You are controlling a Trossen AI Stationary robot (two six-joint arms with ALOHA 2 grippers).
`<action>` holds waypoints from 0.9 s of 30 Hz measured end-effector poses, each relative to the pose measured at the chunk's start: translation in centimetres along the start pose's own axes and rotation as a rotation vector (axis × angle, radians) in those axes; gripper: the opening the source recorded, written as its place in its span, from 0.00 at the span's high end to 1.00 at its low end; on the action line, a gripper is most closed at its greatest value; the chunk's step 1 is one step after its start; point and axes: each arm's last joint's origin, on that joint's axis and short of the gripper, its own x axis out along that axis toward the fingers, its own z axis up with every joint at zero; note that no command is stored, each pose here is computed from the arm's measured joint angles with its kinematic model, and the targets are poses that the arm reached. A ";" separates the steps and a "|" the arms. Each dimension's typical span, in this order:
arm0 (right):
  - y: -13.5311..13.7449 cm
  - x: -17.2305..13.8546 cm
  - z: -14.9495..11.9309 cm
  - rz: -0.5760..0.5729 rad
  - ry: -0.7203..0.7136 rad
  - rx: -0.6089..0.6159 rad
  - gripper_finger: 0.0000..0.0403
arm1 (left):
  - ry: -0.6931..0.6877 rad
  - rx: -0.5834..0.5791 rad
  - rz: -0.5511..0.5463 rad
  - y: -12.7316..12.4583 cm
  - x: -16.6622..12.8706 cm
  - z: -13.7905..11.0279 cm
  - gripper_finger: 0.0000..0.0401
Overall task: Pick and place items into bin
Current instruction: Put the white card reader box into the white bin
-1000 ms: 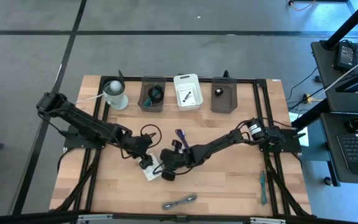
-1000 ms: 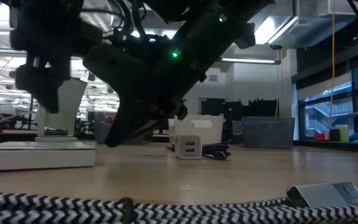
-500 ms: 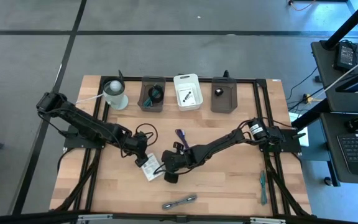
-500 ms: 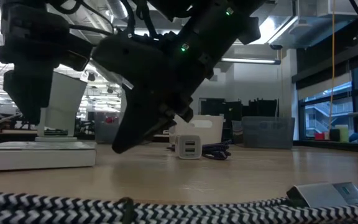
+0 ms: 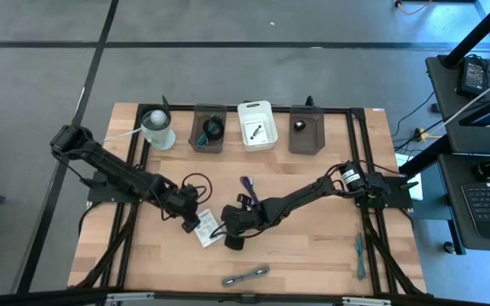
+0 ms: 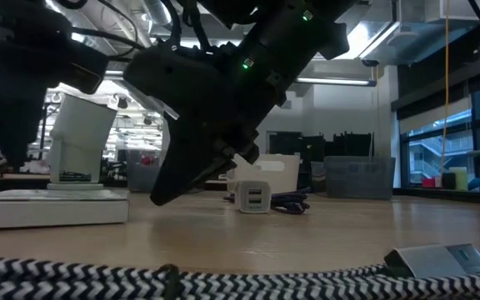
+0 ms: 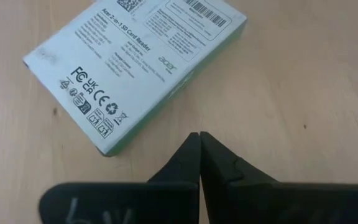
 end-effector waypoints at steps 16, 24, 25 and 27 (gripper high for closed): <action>0.1 0.0 0.0 0.022 0.010 0.001 0.99 | -0.017 -0.025 0.009 -0.5 -0.1 -1.8 0.32; 0.1 0.0 0.0 0.024 0.010 0.001 0.99 | -0.023 -0.066 -0.006 -0.7 -0.1 -2.2 0.58; 0.1 0.0 0.0 0.024 0.010 0.001 0.99 | -0.022 -0.073 -0.010 -0.8 -0.1 -2.3 0.60; 0.1 0.0 0.0 0.025 0.010 0.001 0.99 | -0.020 -0.089 -0.020 -0.9 -0.1 -2.5 0.65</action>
